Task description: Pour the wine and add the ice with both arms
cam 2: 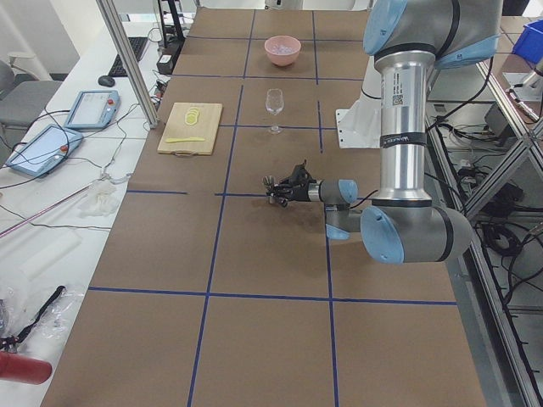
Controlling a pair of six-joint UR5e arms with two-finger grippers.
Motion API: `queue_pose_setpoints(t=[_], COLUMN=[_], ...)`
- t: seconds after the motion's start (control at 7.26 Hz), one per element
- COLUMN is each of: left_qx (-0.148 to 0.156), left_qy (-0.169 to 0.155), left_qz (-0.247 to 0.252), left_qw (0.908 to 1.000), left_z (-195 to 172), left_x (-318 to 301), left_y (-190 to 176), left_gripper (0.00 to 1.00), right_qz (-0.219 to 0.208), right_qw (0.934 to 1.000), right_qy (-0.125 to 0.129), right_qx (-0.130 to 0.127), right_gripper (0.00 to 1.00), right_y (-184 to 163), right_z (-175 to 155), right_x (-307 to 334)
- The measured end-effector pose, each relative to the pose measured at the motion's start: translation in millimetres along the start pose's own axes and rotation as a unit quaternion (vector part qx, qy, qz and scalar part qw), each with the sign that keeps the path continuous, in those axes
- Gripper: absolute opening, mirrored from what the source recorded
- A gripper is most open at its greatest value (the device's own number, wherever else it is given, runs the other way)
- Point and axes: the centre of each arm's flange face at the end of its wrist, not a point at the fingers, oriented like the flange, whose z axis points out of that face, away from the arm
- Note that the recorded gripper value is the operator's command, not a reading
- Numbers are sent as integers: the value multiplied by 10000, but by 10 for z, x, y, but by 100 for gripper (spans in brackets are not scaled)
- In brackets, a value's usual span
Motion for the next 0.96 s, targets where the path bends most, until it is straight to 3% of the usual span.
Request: queue_pose_setpoints(t=[0.28,0.41,0.55,0.96], left_qx=[-34,-41,-40,23], left_qy=[-8,-8,-9,29], left_qz=[46,56,58,-21], left_qw=[10000,10000,10000,10000], left_z=[1,-1,-4,-19], left_x=[-9,-11,-9,25], left_y=[50,65,70,24], left_gripper=[15,51,100,100], right_qz=[0,1,1,0], right_qw=[10000,10000,10000,10000], right_qy=[0,0,0,0], right_qx=[0,0,-1,0], right_gripper=[100,100,100,100], right_y=[0,0,2,14], right_z=[0,0,1,-5], right_x=[0,1,1,-4])
